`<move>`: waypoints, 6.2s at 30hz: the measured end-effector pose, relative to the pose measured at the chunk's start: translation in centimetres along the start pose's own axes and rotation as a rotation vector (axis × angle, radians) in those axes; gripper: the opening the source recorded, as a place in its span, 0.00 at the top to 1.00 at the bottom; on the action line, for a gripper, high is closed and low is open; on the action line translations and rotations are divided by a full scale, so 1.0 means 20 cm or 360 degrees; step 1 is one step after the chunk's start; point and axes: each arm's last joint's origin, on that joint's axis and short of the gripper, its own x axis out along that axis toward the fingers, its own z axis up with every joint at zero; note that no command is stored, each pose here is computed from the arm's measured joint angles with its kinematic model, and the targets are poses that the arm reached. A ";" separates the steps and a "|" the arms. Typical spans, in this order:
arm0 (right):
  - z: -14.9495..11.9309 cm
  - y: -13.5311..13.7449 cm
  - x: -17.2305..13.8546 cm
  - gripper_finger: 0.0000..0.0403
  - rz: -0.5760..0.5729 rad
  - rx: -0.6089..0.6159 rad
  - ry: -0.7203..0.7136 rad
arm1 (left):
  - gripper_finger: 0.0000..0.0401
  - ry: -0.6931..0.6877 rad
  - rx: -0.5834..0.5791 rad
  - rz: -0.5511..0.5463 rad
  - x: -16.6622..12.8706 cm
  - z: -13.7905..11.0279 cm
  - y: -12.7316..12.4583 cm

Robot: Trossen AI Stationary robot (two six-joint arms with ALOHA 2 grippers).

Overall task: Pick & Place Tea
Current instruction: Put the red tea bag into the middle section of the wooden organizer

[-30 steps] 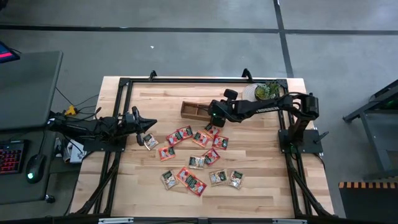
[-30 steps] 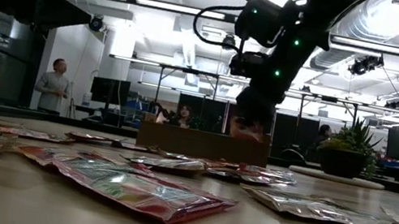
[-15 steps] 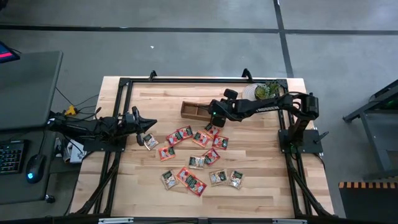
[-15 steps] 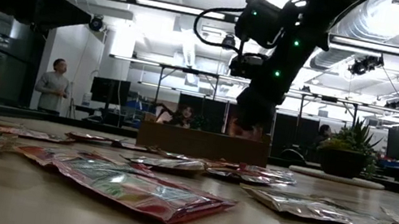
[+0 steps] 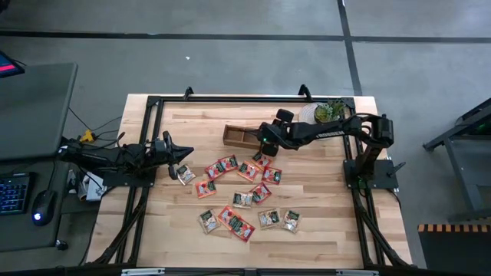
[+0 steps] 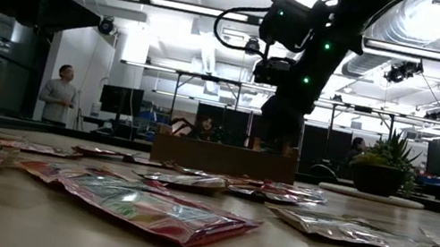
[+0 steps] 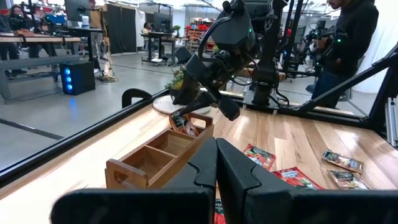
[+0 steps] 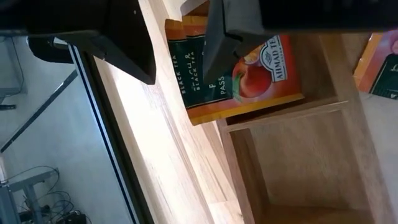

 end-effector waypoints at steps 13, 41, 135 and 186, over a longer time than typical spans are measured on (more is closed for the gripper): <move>0.02 -0.16 -0.30 0.62 0.0179 0.0250 -0.0191 | 1.00 0.0001 0.0000 0.0000 0.00 0.00 0.00; -0.34 0.01 -0.34 0.61 0.1117 0.0952 0.0434 | 1.00 0.0001 0.0000 0.0001 0.00 0.00 0.00; -0.58 0.33 -0.12 0.47 0.1126 0.1941 0.0597 | 1.00 0.0000 0.0000 0.0001 0.00 0.00 0.00; -0.43 -0.03 -0.47 1.00 0.1433 0.1652 -0.0334 | 1.00 0.0000 0.0000 0.0000 0.00 0.00 0.00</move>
